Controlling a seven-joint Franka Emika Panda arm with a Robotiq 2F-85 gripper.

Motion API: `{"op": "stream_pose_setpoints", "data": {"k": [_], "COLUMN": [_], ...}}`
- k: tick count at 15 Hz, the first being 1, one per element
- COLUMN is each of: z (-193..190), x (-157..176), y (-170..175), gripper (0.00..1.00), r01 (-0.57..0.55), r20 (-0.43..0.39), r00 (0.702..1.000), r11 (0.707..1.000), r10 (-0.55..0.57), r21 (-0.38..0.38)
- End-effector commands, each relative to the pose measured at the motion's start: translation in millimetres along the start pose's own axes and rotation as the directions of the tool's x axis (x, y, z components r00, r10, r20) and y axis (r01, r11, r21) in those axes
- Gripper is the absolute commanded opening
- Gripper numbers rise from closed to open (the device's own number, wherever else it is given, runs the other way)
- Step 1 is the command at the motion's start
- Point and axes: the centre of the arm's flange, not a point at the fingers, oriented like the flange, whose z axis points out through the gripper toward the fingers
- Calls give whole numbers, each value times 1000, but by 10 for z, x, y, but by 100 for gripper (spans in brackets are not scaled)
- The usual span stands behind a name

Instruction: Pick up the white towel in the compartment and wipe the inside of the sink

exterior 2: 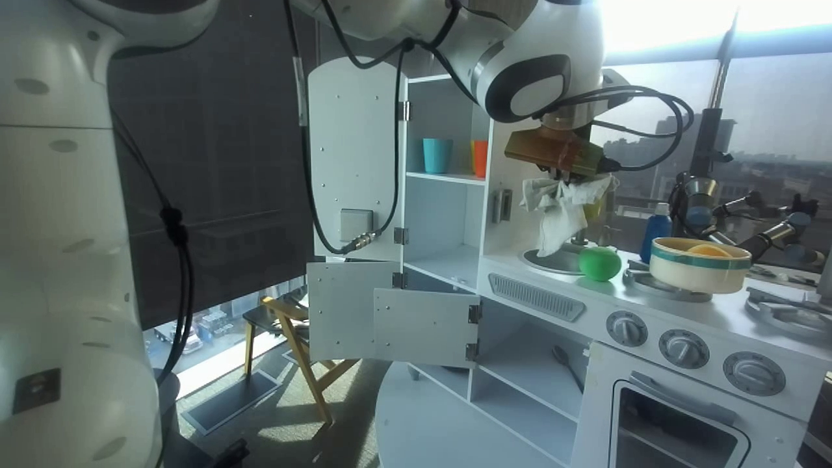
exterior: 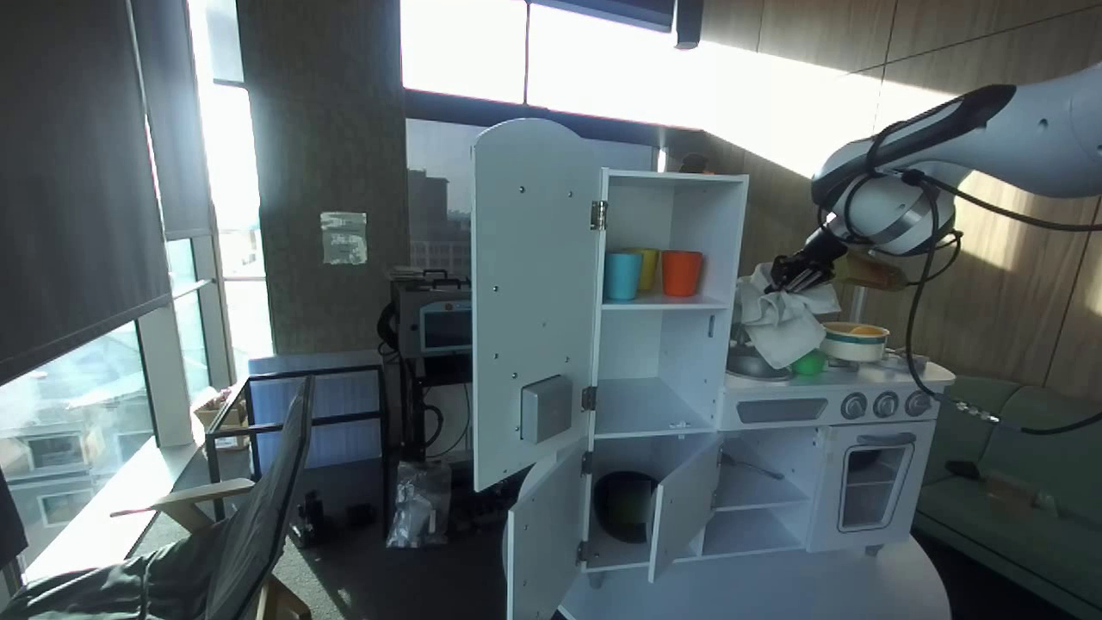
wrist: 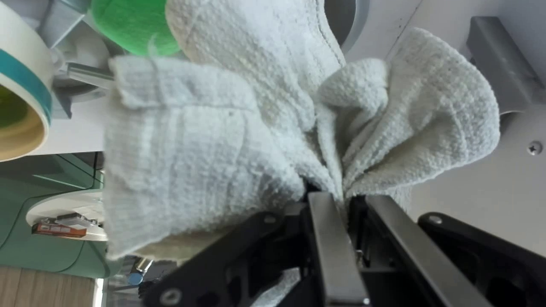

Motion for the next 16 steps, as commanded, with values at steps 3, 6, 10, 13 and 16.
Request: {"op": "stream_pose_setpoints", "data": {"k": [3,6,10,13,16], "z": [-387,-506,-510,-482,-390], "x": [-224,-477,-797,-968,-1067], "y": [-270,-345,-532,-926,-1376], "gripper": [6,6,6,4,4], "r01": [22,33,94,195,289], "r20": [-24,43,202,320,413], "r00": [999,999,975,921,836], "r11": [1000,999,996,973,929], "r10": [-22,-31,-94,-224,-362], "r21": [6,-39,10,119,230]}}
